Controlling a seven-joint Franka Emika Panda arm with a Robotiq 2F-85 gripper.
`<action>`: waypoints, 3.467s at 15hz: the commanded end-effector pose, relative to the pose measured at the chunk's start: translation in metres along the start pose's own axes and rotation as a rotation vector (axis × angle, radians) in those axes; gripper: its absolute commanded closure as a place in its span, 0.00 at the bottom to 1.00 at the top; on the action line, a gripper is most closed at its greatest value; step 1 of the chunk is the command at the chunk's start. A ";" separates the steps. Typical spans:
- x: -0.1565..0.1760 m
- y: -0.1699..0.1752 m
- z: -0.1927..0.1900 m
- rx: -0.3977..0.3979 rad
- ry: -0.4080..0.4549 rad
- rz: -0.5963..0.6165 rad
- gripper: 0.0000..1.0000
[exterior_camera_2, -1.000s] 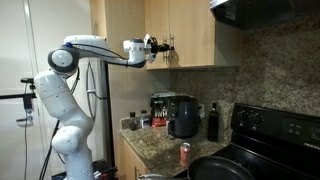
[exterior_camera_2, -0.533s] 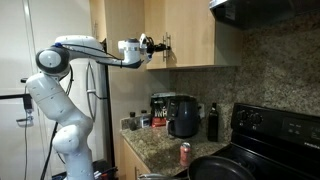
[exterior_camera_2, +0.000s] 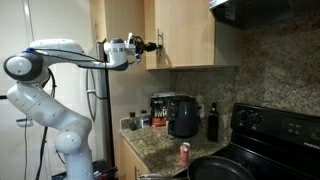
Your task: Open the top right cabinet door
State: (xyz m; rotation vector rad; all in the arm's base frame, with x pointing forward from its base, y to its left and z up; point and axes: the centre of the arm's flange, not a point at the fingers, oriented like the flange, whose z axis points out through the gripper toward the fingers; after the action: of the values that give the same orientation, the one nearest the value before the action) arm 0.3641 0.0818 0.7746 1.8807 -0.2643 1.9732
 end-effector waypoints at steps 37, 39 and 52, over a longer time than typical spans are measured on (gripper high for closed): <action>-0.029 0.056 -0.072 0.286 -0.311 0.082 0.96; -0.016 0.057 -0.078 0.222 -0.327 0.072 0.96; -0.052 0.103 -0.143 -0.415 -0.625 0.165 0.96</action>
State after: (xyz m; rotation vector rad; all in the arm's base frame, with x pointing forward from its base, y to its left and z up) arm 0.2164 0.0481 0.7371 2.2538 -0.8062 1.3218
